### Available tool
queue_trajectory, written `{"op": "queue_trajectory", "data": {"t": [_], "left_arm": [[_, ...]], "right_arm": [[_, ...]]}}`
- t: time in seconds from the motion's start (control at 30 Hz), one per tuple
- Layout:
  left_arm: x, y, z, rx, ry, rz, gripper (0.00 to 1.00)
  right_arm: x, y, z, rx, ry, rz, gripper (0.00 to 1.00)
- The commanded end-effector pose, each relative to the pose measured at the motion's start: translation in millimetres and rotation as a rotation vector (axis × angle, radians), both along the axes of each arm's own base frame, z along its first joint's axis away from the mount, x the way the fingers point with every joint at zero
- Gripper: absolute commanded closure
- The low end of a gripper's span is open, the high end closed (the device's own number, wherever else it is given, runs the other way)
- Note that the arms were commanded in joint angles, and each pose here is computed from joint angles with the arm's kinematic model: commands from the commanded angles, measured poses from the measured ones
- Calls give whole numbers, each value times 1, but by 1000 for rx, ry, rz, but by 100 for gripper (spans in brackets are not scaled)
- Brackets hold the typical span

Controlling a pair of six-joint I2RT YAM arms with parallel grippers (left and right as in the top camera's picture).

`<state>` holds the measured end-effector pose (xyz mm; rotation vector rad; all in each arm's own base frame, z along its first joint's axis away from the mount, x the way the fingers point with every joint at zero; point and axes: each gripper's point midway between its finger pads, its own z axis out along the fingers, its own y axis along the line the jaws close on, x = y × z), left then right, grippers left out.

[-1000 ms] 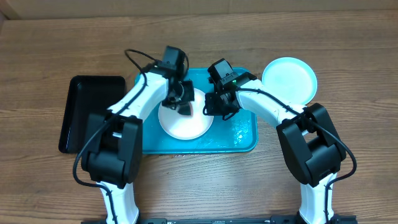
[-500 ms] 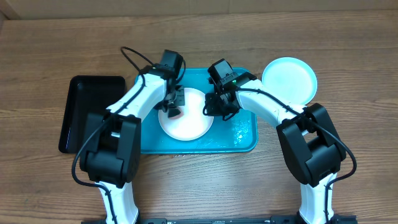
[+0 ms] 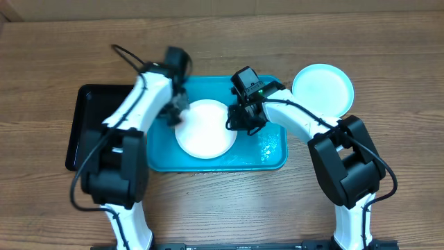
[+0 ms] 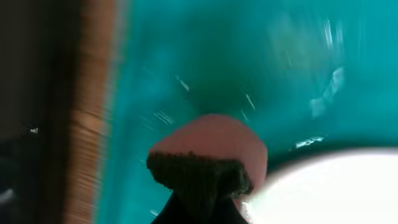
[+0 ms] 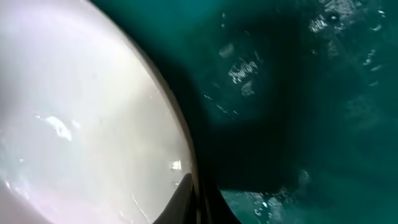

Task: Clean dirty plates on tray and stack at the side
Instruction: 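Return the sponge to the black tray with the left gripper, then lift the second white plate with the right gripper onto the plate stack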

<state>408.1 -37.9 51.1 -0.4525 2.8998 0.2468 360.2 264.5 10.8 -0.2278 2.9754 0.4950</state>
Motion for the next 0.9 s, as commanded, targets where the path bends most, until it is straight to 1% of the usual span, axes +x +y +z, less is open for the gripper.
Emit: {"op": "queue_trajectory", "data": {"t": [0.0, 0.07, 0.13, 0.27, 0.43, 0.57, 0.6, 0.63, 0.73, 0.77, 0.8, 0.83, 0.87], "left_arm": [[23, 46, 72, 32, -206, 152, 96], [20, 67, 83, 39, -225, 191, 96], [14, 88, 83, 43, -211, 240, 96], [-4, 121, 62, -15, -126, 335, 96], [-25, 150, 29, -76, -44, 432, 96], [-36, 165, 7, -83, 15, 480, 96], [-38, 168, 1, -83, 27, 491, 96], [-37, 174, -10, -85, 39, 506, 96], [-39, 180, -23, -86, 59, 521, 95], [-39, 181, -27, -88, 65, 525, 93], [-39, 182, -28, -87, 65, 527, 85], [-40, 183, -29, -88, 67, 530, 70], [-39, 184, -28, -88, 65, 531, 47]], "right_arm": [[6, -6, 1, -31, -36, 33, 96], [9, -4, 4, -25, -48, 35, 96], [13, -1, 11, -19, -70, 54, 96], [27, 7, 36, -27, -165, 123, 96], [52, 5, 85, -168, -372, 109, 96], [60, 5, 122, -263, -513, 139, 96], [61, 3, 130, -290, -541, 131, 96], [64, -1, 150, -356, -605, 128, 96], [64, -6, 173, -439, -681, 137, 96], [64, -8, 181, -471, -707, 138, 96], [63, -9, 187, -498, -731, 145, 96], [62, -11, 194, -533, -755, 152, 96], [61, -12, 200, -567, -778, 159, 96]]}}
